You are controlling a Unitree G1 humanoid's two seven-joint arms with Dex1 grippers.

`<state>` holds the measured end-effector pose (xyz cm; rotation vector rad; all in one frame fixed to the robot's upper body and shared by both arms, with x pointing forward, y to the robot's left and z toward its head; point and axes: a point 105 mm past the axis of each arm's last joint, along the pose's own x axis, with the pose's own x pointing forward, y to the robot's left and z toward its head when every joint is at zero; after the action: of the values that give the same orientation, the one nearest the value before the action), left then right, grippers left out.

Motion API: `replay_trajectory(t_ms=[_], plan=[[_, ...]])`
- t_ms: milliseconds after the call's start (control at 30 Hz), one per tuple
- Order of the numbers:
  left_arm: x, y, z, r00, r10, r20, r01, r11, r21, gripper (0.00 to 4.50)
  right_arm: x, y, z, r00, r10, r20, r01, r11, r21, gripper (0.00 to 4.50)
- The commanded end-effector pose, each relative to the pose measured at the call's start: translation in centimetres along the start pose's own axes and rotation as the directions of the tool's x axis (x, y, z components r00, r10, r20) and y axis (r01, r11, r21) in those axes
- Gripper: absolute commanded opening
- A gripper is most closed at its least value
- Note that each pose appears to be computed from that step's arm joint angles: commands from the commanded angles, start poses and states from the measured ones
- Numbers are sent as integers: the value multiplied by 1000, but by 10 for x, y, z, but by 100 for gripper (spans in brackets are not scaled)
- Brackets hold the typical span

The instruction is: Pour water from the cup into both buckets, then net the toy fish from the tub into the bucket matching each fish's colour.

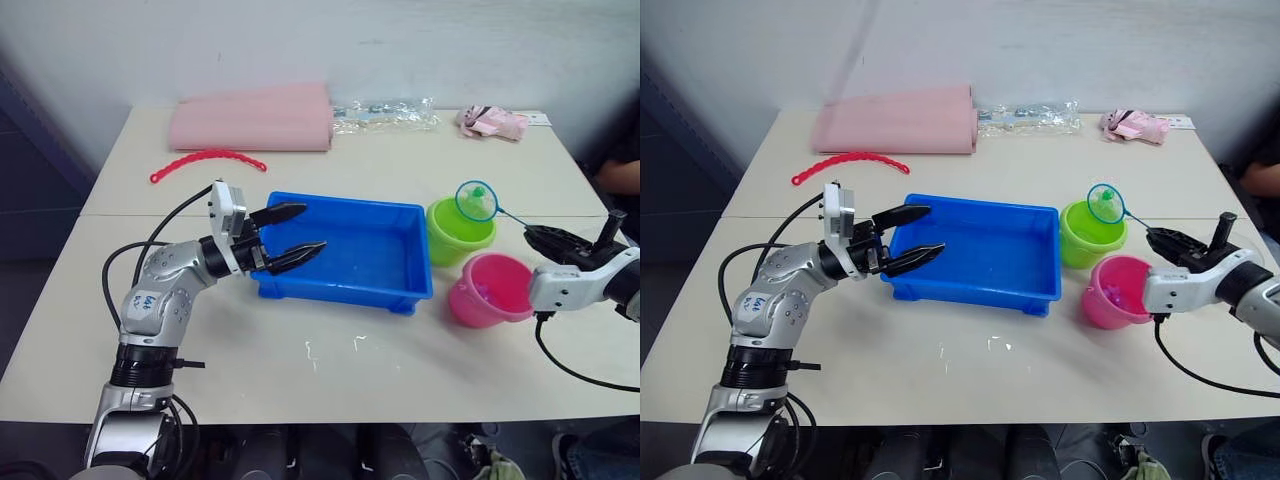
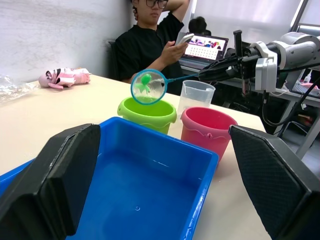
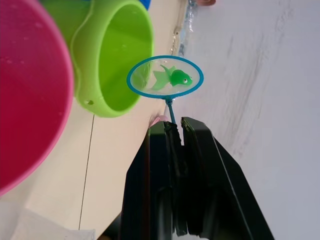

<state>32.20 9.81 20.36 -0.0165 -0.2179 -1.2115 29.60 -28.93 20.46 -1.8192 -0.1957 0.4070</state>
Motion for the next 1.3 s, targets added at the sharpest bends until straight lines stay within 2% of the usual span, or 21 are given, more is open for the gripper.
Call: replay_trajectory(t_ms=[33, 133, 167, 267, 333, 400, 467, 533, 600, 667, 800, 867, 933, 1033, 1100, 1133, 1200, 1300], plan=[[6, -3, 8, 999, -34, 22, 33, 999, 29, 446, -10, -8, -8, 1000, -24, 13, 25, 993, -119, 0], [7, -2, 8, 999, -45, 19, 44, 999, 30, 446, -12, -14, -7, 997, -71, 25, 74, 986, -150, 0], [6, -1, 8, 999, -44, 19, 43, 999, 31, 446, -10, -20, 1, 993, -107, 59, 116, 976, -183, 0], [7, 1, 8, 999, -45, 20, 45, 999, 31, 446, -7, -12, 10, 992, -98, 85, 108, 986, -130, 0], [7, 1, 7, 999, -49, 20, 48, 998, 33, 446, -8, -8, 10, 992, -101, 81, 108, 991, -80, 0], [4, 1, 8, 998, -52, 19, 51, 998, 38, 446, -11, -17, 8, 981, -189, 52, 185, 980, 77, 0], [-7, 0, 12, 997, -69, 24, 68, 997, 47, 446, -15, -32, 6, 949, -314, 12, 290, 889, 355, 0], [-20, -1, 17, 996, -88, 26, 87, 995, 44, 446, -15, -37, 14, 931, -363, 44, 266, 754, 600, 0], [-36, -2, 22, 995, -102, 16, 102, 994, 38, 446, -16, -44, 28, 900, -423, 104, 158, 539, 827, 0], [-54, -1, 25, 995, -96, -7, 96, 995, 37, 446, -15, -48, 44, 877, -441, 192, -7, 387, 922, 0], [-84, -3, 31, 996, -71, -55, 75, 995, 68, 446, -11, -46, 76, 834, -409, 371, -305, 220, 927, 0], [-98, -12, 38, 995, -72, -62, 78, 992, 98, 446, -7, -38, 103, 780, -346, 522, -489, 183, 853, 0], [-109, -22, 43, 993, -81, -83, 90, 989, 114, 446, -5, -29, 128, 714, -288, 638, -616, 174, 768, 0], [-127, -42, 32, 969, -130, -208, 155, 982, 109, 446, -1, -6, 157, 627, -201, 753, -734, 172, 657, 0], [-135, -51, 29, 960, -149, -236, 169, 983, 67, 446, 6, 9, 169, 609, -168, 775, -743, 221, 632, 0], [-138, -58, 26, 957, -163, -241, 177, 984, 38, 446, 6, 22, 179, 569, -120, 814, -775, 254, 579, 0], [-138, -70, 20, 954, -180, -242, 187, 982, 8, 446, 8, 39, 192, 526, -91, 846, -806, 263, 530, 0], [-141, -86, 2, 920, -227, -319, 235, 972, -15, 446, 8, 59, 204, 481, -61, 875, -836, 267, 479, 0]])
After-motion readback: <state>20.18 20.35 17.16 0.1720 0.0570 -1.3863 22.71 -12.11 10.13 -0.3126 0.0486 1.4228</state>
